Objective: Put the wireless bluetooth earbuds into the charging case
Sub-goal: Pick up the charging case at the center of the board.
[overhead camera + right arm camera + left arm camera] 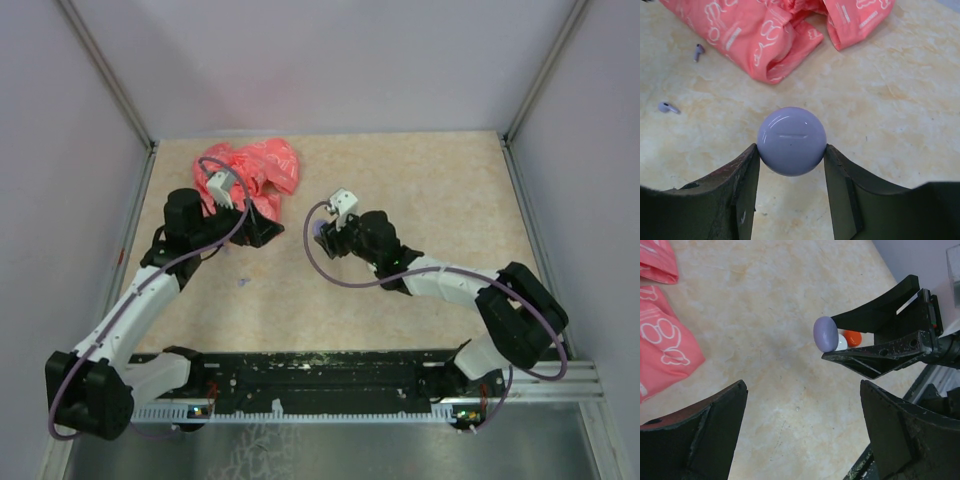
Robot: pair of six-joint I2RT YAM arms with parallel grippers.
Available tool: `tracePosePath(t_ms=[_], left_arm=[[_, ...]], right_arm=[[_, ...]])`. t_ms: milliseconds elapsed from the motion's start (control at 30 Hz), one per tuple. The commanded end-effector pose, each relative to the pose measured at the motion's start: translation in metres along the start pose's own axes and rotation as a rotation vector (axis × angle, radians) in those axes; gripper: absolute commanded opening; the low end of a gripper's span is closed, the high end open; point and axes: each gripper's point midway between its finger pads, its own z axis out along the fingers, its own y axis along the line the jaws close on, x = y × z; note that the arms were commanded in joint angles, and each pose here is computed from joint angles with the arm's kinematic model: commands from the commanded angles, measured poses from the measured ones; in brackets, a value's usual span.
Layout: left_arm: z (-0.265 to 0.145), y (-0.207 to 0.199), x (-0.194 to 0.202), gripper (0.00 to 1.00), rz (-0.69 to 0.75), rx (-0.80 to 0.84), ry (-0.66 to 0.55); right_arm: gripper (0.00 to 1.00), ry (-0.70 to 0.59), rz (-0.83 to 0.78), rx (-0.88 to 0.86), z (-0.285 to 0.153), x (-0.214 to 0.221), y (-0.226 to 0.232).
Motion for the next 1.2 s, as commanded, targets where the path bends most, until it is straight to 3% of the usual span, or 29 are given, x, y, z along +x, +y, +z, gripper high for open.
tracePosePath(t_ms=[0,433,867,1167], left_arm=[[0.003,-0.020,0.005,0.97,-0.042,0.140,0.023],[0.013,-0.033,0.029,0.82,-0.159,0.274,0.119],[0.014,-0.037,0.033,0.64,-0.170,0.311,0.137],[0.013,-0.039,0.034,0.31,-0.165,0.328,0.146]], right_arm=[[0.39,-0.257,-0.001,-0.012,-0.013,-0.064,0.020],[0.39,-0.375,-0.051,-0.101,-0.018,-0.086,0.070],[0.39,-0.392,-0.094,-0.179,-0.016,-0.086,0.099],[0.39,-0.391,-0.130,-0.210,-0.013,-0.082,0.110]])
